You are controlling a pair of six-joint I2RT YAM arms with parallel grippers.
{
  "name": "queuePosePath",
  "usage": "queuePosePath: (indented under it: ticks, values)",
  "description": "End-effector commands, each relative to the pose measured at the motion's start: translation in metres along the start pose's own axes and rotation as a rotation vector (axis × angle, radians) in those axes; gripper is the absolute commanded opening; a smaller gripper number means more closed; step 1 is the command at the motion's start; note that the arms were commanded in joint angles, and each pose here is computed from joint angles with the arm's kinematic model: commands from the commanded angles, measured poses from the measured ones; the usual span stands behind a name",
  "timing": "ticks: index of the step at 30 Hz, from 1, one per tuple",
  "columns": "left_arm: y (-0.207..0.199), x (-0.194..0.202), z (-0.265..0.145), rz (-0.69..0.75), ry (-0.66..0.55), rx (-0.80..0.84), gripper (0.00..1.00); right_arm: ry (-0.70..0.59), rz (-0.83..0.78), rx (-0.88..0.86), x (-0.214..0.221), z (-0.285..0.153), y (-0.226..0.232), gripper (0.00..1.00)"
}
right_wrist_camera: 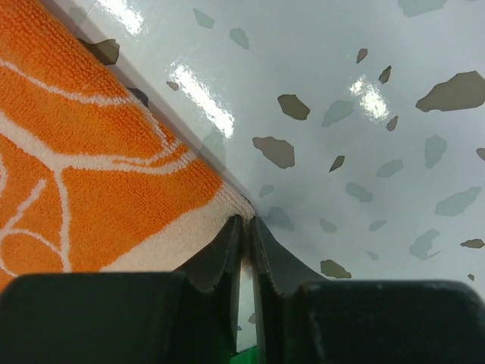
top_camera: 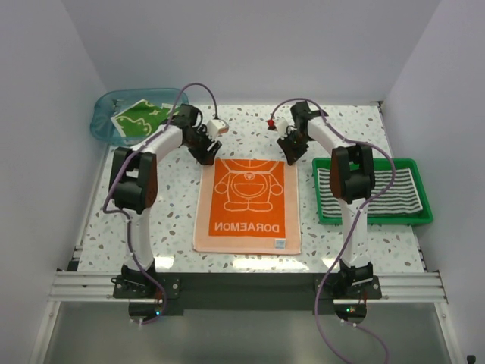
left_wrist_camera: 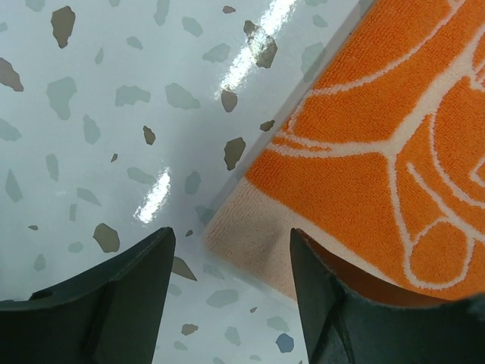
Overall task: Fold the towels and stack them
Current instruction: Fold the towel
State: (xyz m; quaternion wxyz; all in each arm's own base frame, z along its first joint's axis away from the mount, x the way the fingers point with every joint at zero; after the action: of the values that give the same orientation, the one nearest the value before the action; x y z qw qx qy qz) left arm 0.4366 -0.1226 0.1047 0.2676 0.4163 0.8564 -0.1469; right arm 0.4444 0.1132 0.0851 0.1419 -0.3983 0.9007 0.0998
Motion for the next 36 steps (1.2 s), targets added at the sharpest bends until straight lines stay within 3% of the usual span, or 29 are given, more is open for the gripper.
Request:
queuePosePath:
  ticks: [1,2,4,13,17,28,36]
  values:
    - [0.006,-0.006,-0.001,0.024,-0.008,0.019,0.65,0.073,0.003,-0.005,0.015,0.003,0.001,0.11]
    - [0.007,-0.006,0.0,0.022,-0.006,0.018,0.62,0.079,0.005,-0.009,0.016,0.005,0.001,0.04]
    - [0.007,-0.006,0.002,0.021,-0.002,0.023,0.6,0.08,0.002,-0.009,0.016,0.006,0.002,0.0]
    - [0.008,0.0,0.016,0.001,0.014,0.055,0.54,0.087,-0.011,-0.008,0.015,0.009,0.006,0.0]
    - [0.007,0.012,0.025,-0.016,0.059,0.06,0.47,0.095,-0.017,0.021,0.016,0.01,0.003,0.0]
    - [0.004,0.041,0.032,-0.058,0.195,0.049,0.41,0.087,-0.016,0.059,0.017,0.008,0.001,0.0]
    - [0.012,0.061,0.042,-0.101,0.242,0.04,0.27,0.072,0.0,0.075,0.015,0.015,-0.001,0.0]
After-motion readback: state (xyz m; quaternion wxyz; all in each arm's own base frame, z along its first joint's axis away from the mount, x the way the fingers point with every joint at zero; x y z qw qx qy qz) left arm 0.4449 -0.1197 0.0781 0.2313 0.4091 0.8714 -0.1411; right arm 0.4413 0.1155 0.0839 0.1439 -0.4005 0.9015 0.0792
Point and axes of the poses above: each gripper's point midway between its finger pads, its own z axis out along the fingers, its own y axis along the line the jaws close on, x = y × z, the point moved 7 cm from there along -z, back along the fingers, and after that the axes turned 1 degree about -z, right-handed, at the moved point
